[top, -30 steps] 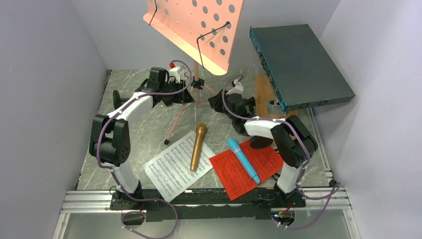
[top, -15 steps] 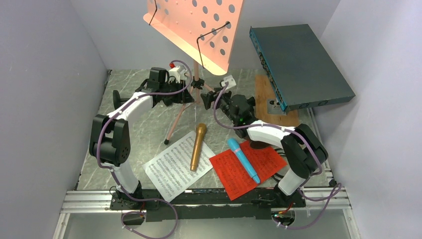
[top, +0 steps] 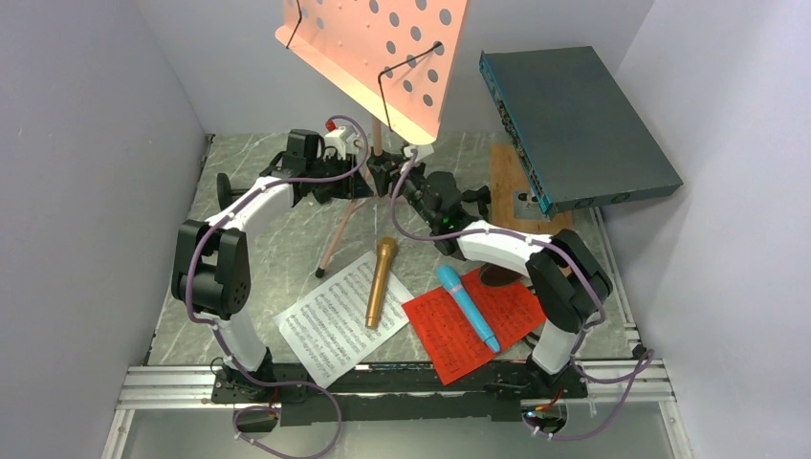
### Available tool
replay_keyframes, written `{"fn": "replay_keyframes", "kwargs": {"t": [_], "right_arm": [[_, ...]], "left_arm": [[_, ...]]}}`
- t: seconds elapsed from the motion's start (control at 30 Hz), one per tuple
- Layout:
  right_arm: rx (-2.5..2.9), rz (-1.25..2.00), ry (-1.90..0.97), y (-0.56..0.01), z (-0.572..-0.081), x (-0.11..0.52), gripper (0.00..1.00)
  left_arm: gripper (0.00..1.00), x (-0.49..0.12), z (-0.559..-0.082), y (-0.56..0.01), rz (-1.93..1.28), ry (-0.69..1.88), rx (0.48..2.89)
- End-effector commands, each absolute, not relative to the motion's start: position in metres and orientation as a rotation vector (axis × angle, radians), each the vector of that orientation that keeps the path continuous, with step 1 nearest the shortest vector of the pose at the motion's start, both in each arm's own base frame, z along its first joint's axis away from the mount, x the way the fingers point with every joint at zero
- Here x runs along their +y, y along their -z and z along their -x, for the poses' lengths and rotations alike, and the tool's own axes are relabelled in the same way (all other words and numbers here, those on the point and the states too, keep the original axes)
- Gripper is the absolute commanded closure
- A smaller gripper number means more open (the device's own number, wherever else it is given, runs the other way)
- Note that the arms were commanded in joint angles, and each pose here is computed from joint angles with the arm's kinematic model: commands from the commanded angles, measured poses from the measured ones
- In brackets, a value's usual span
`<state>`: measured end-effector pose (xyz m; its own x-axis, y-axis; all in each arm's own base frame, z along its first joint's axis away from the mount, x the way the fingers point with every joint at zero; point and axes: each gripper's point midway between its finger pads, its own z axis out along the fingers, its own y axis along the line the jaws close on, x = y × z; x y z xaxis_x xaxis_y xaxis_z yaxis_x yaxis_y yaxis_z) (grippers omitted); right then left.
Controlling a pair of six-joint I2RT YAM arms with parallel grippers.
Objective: Set up the instrument practice props
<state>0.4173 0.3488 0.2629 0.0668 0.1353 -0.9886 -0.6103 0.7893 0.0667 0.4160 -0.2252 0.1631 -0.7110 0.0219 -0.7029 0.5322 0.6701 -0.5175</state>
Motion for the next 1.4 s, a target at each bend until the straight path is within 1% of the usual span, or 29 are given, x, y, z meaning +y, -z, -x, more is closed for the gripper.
{"fn": "replay_keyframes", "kwargs": {"t": [0.0, 0.2, 0.3, 0.4, 0.5, 0.6, 0.67, 0.73, 0.77, 0.9, 1.07, 1.23, 1.3, 1.37], "right_arm": [[1.394, 0.347, -0.521, -0.275, -0.431, 0.348, 0.41], [1.455, 0.31, -0.493, -0.256, -0.44, 0.348, 0.44], [1.497, 0.253, -0.473, -0.247, -0.447, 0.344, 0.52], [1.523, 0.172, -0.462, -0.243, -0.453, 0.338, 0.54], [1.593, 0.034, -0.435, -0.235, -0.463, 0.327, 0.65], [1.633, -0.109, -0.472, -0.227, -0.465, 0.314, 0.74], [1.653, -0.198, -0.526, -0.221, -0.467, 0.307, 0.77], [1.65, -0.218, -0.596, -0.225, -0.467, 0.306, 0.79], [1.632, -0.193, -0.616, -0.23, -0.466, 0.308, 0.76], [1.549, 0.04, -0.637, -0.25, -0.453, 0.324, 0.58], [1.448, 0.123, -0.601, -0.261, -0.435, 0.314, 0.4], [1.374, 0.235, -0.599, -0.276, -0.42, 0.326, 0.28], [1.363, 0.249, -0.577, -0.277, -0.418, 0.327, 0.23], [1.365, 0.256, -0.55, -0.276, -0.421, 0.329, 0.21]], "left_arm": [[1.0, -0.209, -0.389, -0.136, -0.309, 0.981, 2.394], [1.0, -0.21, -0.388, -0.137, -0.306, 0.992, 2.394], [1.0, -0.211, -0.388, -0.14, -0.312, 0.999, 2.386], [1.0, -0.211, -0.388, -0.14, -0.311, 0.993, 2.383], [1.0, -0.212, -0.388, -0.14, -0.31, 1.006, 2.386], [1.0, -0.212, -0.388, -0.141, -0.312, 1.003, 2.384], [1.0, -0.211, -0.387, -0.143, -0.316, 1.002, 2.379], [1.0, -0.209, -0.388, -0.142, -0.316, 0.983, 2.377], [1.0, -0.209, -0.388, -0.142, -0.314, 0.979, 2.38], [1.0, -0.214, -0.386, -0.139, -0.308, 1.028, 2.387], [1.0, -0.214, -0.387, -0.143, -0.31, 1.027, 2.379], [1.0, -0.212, -0.387, -0.142, -0.31, 1.011, 2.383], [1.0, -0.213, -0.387, -0.139, -0.305, 1.022, 2.389], [1.0, -0.214, -0.387, -0.137, -0.303, 1.03, 2.392]]}}
